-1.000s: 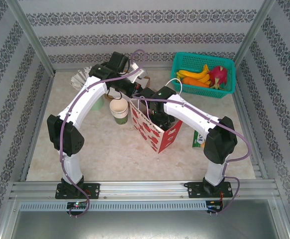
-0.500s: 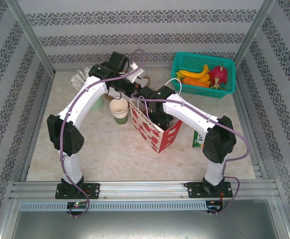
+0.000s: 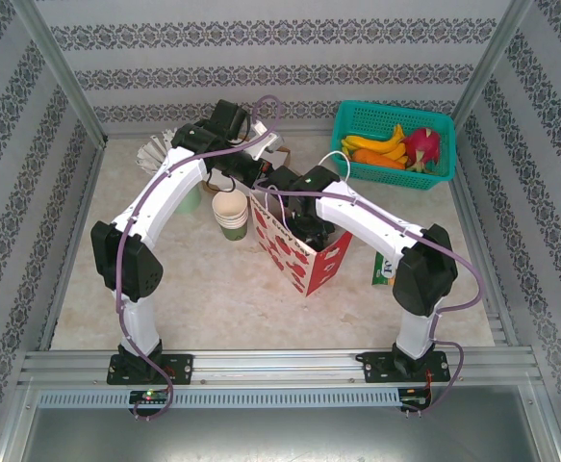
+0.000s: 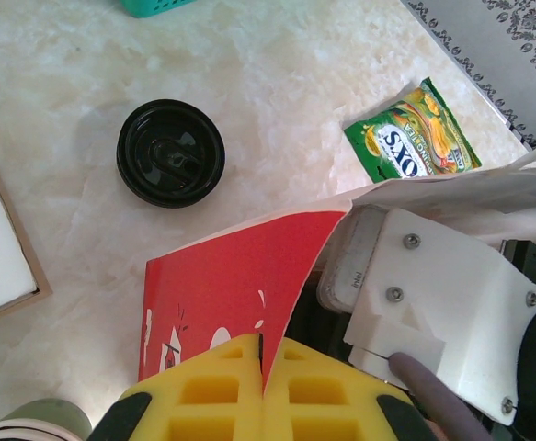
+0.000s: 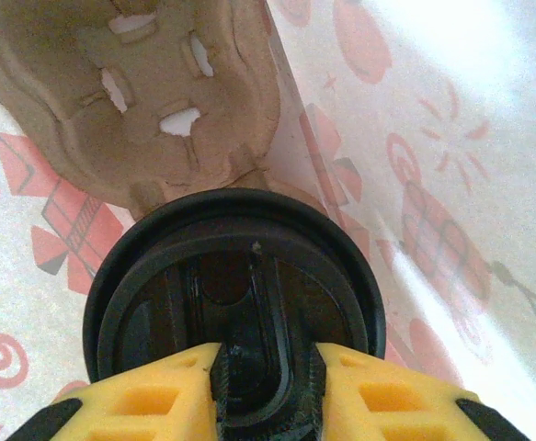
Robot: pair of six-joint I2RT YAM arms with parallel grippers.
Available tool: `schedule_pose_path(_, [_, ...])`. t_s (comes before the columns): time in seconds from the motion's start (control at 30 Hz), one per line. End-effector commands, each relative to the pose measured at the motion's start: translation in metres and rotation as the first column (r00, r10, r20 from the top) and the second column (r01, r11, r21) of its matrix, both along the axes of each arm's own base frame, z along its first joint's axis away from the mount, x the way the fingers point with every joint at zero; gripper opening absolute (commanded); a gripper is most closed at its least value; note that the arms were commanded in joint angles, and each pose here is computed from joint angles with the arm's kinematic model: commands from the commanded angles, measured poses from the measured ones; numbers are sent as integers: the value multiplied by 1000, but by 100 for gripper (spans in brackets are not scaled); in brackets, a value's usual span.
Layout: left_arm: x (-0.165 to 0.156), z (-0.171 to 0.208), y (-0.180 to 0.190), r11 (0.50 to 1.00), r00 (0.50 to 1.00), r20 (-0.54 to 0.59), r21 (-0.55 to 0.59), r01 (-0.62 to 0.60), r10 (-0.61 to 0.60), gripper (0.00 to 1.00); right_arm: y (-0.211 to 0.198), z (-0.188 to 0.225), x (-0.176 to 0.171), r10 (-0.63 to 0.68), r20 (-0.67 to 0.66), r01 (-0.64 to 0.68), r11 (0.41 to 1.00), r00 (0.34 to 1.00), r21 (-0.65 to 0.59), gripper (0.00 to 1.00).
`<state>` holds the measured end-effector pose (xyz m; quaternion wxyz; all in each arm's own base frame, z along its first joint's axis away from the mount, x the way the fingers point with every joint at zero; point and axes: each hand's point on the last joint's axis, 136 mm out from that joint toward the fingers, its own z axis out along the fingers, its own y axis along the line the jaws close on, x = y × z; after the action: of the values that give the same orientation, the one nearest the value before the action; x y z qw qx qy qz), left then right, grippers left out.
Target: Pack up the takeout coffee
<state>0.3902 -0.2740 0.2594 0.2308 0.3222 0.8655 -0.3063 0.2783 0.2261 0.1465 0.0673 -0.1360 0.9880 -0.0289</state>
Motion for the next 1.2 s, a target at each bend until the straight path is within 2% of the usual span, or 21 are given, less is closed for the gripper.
schedule_pose_path(0.0, [7, 3, 1, 1000, 1000, 17, -10, -13, 13, 0, -1, 34, 0, 6, 67, -9, 999, 998, 53, 38])
schedule_pose_path(0.33, [4, 4, -1, 1000, 1000, 13, -22, 1, -1, 0, -4, 78, 5, -31, 207, 4, 992, 978, 128, 49])
schedule_pose_path(0.57, [4, 3, -1, 1000, 1000, 12, -21, 0, 0, 0, 2, 128, 7, -57, 383, -51, 962, 922, 267, 56])
schedule_pose_path(0.8, [5, 3, 0, 1000, 1000, 13, -18, -4, 4, 0, -8, 164, -7, -82, 499, -103, 937, 863, 333, 63])
schedule_pose_path(0.93, [6, 4, 0, 1000, 1000, 15, -18, -13, 13, 0, -19, 175, -22, -165, 515, -76, 906, 841, 416, 65])
schedule_pose_path(1.17, [7, 3, -1, 999, 1000, -3, -24, -29, 29, 0, -59, 168, -47, -386, 456, 107, 843, 802, 527, 69])
